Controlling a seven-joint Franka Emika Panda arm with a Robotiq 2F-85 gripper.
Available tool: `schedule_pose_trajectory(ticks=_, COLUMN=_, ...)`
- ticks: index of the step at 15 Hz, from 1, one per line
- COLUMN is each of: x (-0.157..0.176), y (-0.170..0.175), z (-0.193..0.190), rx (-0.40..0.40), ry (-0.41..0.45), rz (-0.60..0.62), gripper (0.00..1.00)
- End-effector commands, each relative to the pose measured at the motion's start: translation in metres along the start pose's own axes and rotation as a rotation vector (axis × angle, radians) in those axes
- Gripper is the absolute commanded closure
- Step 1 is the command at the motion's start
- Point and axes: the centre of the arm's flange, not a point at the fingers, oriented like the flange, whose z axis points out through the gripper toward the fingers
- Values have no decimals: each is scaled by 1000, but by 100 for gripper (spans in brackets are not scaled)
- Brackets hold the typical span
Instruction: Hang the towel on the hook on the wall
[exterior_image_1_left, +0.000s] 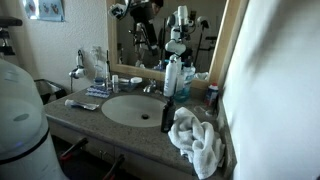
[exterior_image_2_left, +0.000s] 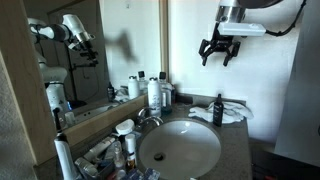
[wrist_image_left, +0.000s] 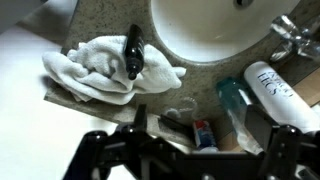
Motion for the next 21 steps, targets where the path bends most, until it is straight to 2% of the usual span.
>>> schedule_pose_trajectory(ticks=1, x=31, y=24, z=12, rx=-33, ry=33, rz=146, gripper=0)
schedule_pose_trajectory(ticks=6, x=79, y=84, z=44, rx=-76, ry=49, rz=287, gripper=0)
schedule_pose_trajectory(ticks=12, x=127, y=138, z=94, rx=-46, ry=66, rz=418, gripper=0)
schedule_pose_trajectory(ticks=16, x=134, y=155, z=132, rx=-61, ry=62, rz=452, gripper=0)
schedule_pose_trajectory(ticks=21, x=117, y=155, z=172, rx=-99, ry=20, rz=457, gripper=0)
